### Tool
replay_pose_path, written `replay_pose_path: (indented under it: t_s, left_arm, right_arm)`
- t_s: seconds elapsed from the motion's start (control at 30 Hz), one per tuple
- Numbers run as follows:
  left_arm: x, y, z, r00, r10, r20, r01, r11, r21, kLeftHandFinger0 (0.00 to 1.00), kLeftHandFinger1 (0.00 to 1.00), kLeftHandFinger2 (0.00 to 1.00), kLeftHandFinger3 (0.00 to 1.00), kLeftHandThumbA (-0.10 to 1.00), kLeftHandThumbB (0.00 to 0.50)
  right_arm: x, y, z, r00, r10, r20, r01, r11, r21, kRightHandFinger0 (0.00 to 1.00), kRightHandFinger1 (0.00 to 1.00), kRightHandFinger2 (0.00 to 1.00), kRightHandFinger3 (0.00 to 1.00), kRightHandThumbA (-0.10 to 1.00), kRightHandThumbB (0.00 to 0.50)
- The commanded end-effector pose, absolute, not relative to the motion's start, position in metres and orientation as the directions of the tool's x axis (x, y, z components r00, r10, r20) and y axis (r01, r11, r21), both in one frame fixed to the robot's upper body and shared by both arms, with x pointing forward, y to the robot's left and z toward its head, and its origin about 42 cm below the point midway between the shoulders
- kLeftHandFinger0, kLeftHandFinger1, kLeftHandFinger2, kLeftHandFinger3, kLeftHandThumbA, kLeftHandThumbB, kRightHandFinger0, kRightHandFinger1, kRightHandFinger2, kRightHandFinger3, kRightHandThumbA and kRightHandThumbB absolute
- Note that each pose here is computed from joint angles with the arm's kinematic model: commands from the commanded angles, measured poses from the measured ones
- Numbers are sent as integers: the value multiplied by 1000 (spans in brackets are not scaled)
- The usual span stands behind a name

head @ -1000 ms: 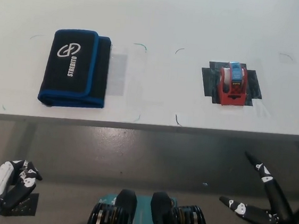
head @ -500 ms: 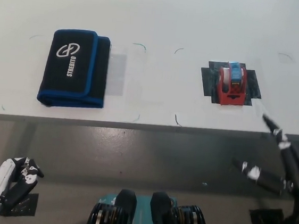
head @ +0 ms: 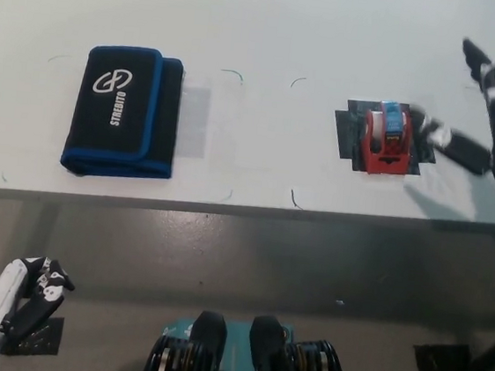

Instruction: Use the right hand to move the tape on the right hand side to the notebook on the left hand side

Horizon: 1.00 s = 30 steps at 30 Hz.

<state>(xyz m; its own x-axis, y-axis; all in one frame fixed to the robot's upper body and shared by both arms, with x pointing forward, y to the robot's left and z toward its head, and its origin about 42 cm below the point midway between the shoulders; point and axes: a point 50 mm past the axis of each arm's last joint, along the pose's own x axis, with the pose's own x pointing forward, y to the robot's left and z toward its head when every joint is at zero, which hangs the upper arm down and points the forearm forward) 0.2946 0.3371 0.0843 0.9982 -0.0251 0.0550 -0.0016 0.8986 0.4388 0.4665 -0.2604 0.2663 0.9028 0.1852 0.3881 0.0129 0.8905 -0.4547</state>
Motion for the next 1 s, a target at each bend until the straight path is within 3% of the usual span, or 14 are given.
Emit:
replay_pose_path:
  t_s: [0.0, 0.13, 0.3, 0.53, 0.6, 0.67, 0.73, 0.77, 0.83, 0.97]
  left_arm:
    - [300, 335, 96, 993, -45, 112, -10, 893, 450, 4, 0, 47, 194, 393, 166]
    - [303, 334, 98, 991, -44, 125, -16, 895, 446, 26, 14, 79, 194, 401, 164]
    - [305, 334, 100, 991, -45, 128, -18, 892, 452, 13, 4, 53, 185, 365, 137]
    - [305, 334, 100, 991, -33, 128, -28, 895, 446, 0, 0, 51, 212, 361, 123]
    - [306, 335, 100, 991, -32, 132, -31, 894, 446, 0, 0, 50, 205, 381, 126]
    - [307, 334, 101, 991, -31, 132, -31, 895, 445, 22, 12, 60, 193, 384, 132]
    - [308, 334, 101, 991, -32, 132, -30, 897, 442, 34, 10, 58, 191, 396, 141]
    - [309, 334, 101, 991, -32, 133, -31, 894, 447, 51, 21, 71, 207, 394, 132]
    - [309, 334, 101, 990, -34, 134, -31, 890, 455, 34, 9, 78, 221, 395, 127]
    - [308, 334, 100, 991, -28, 128, -30, 902, 430, 0, 0, 40, 212, 360, 128]
  right_arm:
    - [496, -264, 304, 879, 205, 430, 8, 896, -444, 1000, 1000, 1000, 1000, 848, 433]
    - [524, -259, 315, 891, 210, 402, -17, 901, -433, 1000, 1000, 1000, 1000, 837, 400]
    - [543, -255, 319, 907, 197, 372, -23, 906, -422, 1000, 1000, 1000, 1000, 840, 431]
    - [558, -250, 310, 925, 191, 327, -54, 921, -387, 1000, 1000, 1000, 1000, 832, 388]
    - [561, -250, 307, 933, 183, 311, -51, 920, -389, 1000, 1000, 1000, 1000, 851, 410]
    - [561, -253, 295, 947, 169, 274, -59, 928, -368, 1000, 1000, 1000, 1000, 815, 371]
    - [561, -255, 289, 953, 161, 255, -57, 927, -370, 1000, 1000, 1000, 1000, 814, 370]
    - [560, -259, 278, 961, 152, 229, -60, 929, -364, 1000, 1000, 1000, 1000, 742, 329]
    - [558, -263, 262, 969, 146, 198, -67, 931, -359, 1000, 1000, 1000, 1000, 815, 360]
    - [551, -269, 228, 986, 124, 109, -82, 941, -329, 1000, 1000, 1000, 1000, 830, 390]
